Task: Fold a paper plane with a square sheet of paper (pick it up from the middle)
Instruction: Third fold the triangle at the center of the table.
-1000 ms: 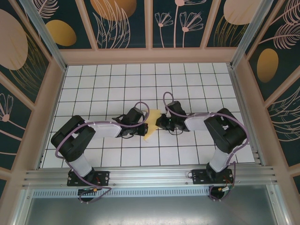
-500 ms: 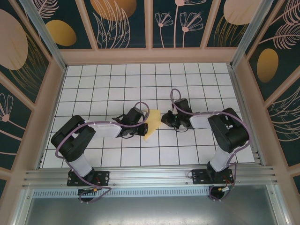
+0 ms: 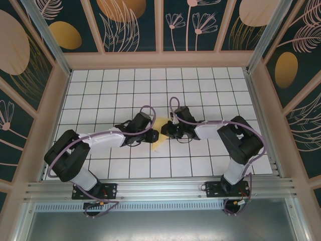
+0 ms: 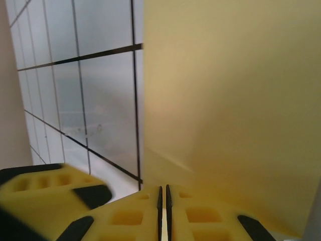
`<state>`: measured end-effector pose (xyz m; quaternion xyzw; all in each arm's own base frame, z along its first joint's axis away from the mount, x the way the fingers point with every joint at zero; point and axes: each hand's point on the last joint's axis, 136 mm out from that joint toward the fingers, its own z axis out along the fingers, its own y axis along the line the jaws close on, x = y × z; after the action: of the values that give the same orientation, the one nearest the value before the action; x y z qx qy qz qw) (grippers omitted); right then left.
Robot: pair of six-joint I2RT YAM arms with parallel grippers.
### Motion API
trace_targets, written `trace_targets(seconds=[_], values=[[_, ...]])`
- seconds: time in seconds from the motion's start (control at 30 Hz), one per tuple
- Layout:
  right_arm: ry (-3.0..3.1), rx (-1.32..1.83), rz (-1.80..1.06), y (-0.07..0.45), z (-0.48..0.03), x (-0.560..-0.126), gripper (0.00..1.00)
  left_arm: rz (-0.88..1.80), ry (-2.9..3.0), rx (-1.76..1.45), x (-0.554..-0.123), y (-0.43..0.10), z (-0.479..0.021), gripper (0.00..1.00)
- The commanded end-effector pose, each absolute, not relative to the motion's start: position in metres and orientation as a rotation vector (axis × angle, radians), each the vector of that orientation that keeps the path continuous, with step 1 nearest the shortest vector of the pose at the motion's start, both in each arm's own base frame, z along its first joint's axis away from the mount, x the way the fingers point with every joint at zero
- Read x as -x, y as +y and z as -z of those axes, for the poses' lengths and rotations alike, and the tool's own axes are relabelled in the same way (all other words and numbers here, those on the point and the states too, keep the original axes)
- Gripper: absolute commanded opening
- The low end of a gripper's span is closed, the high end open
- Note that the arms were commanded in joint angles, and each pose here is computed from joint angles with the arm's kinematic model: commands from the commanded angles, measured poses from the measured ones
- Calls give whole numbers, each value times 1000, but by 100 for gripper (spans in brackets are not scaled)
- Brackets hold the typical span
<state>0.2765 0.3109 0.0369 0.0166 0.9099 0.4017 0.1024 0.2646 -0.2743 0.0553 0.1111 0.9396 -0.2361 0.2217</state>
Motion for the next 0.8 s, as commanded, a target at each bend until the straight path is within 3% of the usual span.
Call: trace_targets(seconds=[0.0, 0.27, 0.77], values=[[2700, -39, -1188, 317, -28, -281, 14, 628, 2568, -252, -269, -267, -76, 38], [2738, -73, -1132, 311, -11, -281, 13, 964, 2505, -338, -248, -299, -100, 15], [2762, -90, -1104, 303, -3, -277, 13, 1021, 2691, -336, -235, -311, -27, 8]])
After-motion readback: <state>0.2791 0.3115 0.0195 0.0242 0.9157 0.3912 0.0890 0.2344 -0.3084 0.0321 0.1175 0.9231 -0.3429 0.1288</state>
